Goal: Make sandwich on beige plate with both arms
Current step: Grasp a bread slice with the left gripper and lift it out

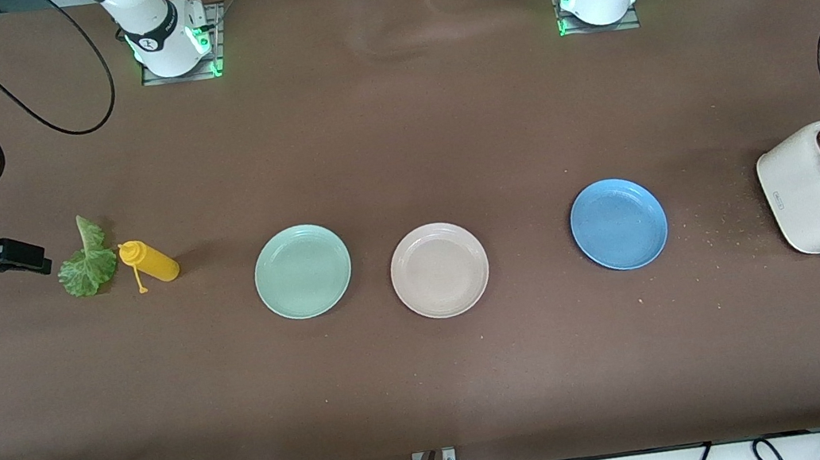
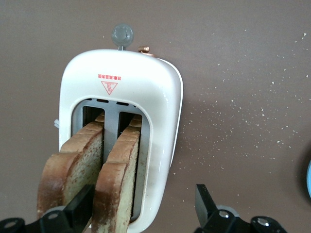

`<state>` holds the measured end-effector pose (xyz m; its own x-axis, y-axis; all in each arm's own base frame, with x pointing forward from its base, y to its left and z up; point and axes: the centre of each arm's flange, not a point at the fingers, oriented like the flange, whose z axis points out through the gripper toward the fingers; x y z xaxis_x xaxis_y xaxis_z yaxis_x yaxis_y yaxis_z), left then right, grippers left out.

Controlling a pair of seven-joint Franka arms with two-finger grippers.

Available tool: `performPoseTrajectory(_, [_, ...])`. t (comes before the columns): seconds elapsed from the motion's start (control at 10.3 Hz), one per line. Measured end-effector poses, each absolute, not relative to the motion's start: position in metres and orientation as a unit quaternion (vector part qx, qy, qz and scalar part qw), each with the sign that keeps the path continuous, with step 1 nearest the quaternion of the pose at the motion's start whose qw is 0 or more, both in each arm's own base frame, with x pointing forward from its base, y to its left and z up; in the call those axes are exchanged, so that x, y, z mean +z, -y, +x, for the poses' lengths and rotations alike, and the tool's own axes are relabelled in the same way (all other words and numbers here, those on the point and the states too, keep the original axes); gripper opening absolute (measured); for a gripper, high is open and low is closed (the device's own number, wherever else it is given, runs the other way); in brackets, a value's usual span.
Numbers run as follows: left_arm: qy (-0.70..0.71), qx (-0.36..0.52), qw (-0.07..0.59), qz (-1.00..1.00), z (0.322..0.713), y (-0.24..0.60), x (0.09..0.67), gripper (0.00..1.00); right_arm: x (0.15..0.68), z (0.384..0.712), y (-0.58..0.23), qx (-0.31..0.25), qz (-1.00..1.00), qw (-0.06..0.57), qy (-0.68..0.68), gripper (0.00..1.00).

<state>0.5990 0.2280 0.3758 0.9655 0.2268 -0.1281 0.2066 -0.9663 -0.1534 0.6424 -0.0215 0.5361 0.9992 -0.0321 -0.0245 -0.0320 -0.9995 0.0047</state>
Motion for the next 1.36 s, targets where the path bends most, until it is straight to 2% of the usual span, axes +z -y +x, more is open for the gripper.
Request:
performPoseTrajectory(0.19, [0.112, 0.075, 0.069, -0.989, 0.597, -0.230, 0.374, 0.82, 0.536, 0.642, 0.022, -0.012, 1.000, 0.002, 0.016, 1.00])
performPoseTrajectory(0.39, [0.112, 0.081, 0.068, -0.988, 0.594, -0.232, 0.369, 0.56, 0.536, 0.642, 0.022, -0.012, 1.000, 0.002, 0.016, 1.00])
performPoseTrajectory(0.49, [0.108, 0.084, 0.069, -0.988, 0.592, -0.233, 0.366, 0.56, 0.536, 0.642, 0.022, -0.012, 1.000, 0.002, 0.016, 1.00])
performPoseTrajectory(0.58, [0.100, 0.087, 0.069, -0.989, 0.590, -0.236, 0.365, 0.44, 0.536, 0.642, 0.022, -0.012, 1.000, 0.002, 0.016, 1.00])
performPoseTrajectory(0.68, [0.090, 0.085, 0.069, -0.990, 0.587, -0.243, 0.368, 0.22, 0.536, 0.642, 0.022, -0.012, 1.000, 0.002, 0.016, 1.00])
performPoseTrajectory(0.78, [0.083, 0.083, 0.070, -0.991, 0.585, -0.247, 0.373, 0.14, 0.536, 0.642, 0.022, -0.012, 1.000, 0.002, 0.016, 1.00])
performPoseTrajectory(1.17, [0.059, 0.068, 0.082, -0.993, 0.580, -0.245, 0.399, 0.13, 0.536, 0.642, 0.022, -0.012, 1.000, 0.002, 0.016, 1.00])
performPoseTrajectory(1.36, [0.052, 0.037, 0.088, -0.994, 0.580, -0.232, 0.435, 0.13, 0.536, 0.642, 0.022, -0.012, 1.000, 0.002, 0.016, 1.00])
